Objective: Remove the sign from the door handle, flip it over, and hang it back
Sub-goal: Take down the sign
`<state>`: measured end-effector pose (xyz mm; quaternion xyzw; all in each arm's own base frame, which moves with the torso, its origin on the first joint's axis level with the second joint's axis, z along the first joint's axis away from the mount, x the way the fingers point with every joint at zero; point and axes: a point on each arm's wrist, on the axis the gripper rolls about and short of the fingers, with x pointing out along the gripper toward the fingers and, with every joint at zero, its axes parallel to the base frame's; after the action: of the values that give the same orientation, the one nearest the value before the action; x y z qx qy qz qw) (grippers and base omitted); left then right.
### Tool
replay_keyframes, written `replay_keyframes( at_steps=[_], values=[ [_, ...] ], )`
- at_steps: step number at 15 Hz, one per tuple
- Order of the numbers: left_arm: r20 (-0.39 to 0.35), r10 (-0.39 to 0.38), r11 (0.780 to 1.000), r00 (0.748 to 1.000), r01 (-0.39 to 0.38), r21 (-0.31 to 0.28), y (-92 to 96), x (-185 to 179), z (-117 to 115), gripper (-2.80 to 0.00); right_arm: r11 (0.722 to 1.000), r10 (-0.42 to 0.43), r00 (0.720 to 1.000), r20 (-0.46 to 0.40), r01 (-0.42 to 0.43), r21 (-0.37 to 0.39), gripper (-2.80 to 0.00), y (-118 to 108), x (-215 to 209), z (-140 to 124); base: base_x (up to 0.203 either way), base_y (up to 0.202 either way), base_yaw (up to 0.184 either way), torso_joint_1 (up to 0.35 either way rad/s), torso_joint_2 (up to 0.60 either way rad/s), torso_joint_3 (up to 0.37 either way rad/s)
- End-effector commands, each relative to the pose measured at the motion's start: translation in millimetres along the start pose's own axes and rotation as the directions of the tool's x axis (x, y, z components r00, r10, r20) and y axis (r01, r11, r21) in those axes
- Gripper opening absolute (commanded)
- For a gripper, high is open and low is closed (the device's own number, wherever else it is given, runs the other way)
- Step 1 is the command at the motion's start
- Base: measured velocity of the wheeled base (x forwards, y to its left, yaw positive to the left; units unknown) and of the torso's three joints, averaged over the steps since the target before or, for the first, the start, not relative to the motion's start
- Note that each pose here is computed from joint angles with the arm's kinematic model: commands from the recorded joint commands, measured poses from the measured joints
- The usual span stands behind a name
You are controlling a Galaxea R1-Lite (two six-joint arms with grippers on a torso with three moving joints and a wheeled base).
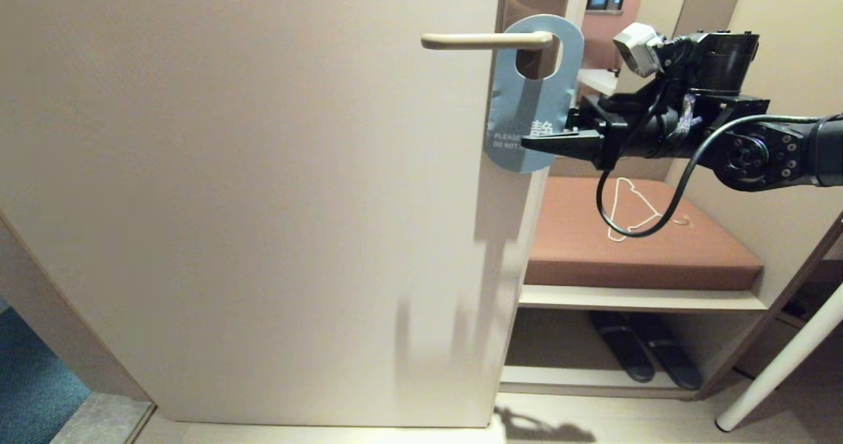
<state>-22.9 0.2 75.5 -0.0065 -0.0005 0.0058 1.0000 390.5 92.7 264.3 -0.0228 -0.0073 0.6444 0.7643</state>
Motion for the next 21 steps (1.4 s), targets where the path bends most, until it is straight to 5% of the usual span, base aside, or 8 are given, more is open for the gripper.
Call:
replay_keyframes(
  at_steps=[1, 21],
  values=[
    [-0.001, 0.001, 1.0, 1.0, -0.001, -0.001, 0.0, 0.1, 0.0, -2.8, 1.0, 0.007, 1.0, 0.002, -0.007, -0.003, -2.8, 0.1, -0.4, 0.3, 0.0, 0.0, 0.0, 0.0, 0.0, 0.0],
    [-0.001, 0.001, 1.0, 1.0, -0.001, -0.001, 0.0, 0.1, 0.0, -2.8, 0.991, -0.131, 0.991, -0.007, 0.131, -0.014, -2.8, 16.5, -8.2, 11.6, 0.0, 0.0, 0.0, 0.0, 0.0, 0.0]
  ],
)
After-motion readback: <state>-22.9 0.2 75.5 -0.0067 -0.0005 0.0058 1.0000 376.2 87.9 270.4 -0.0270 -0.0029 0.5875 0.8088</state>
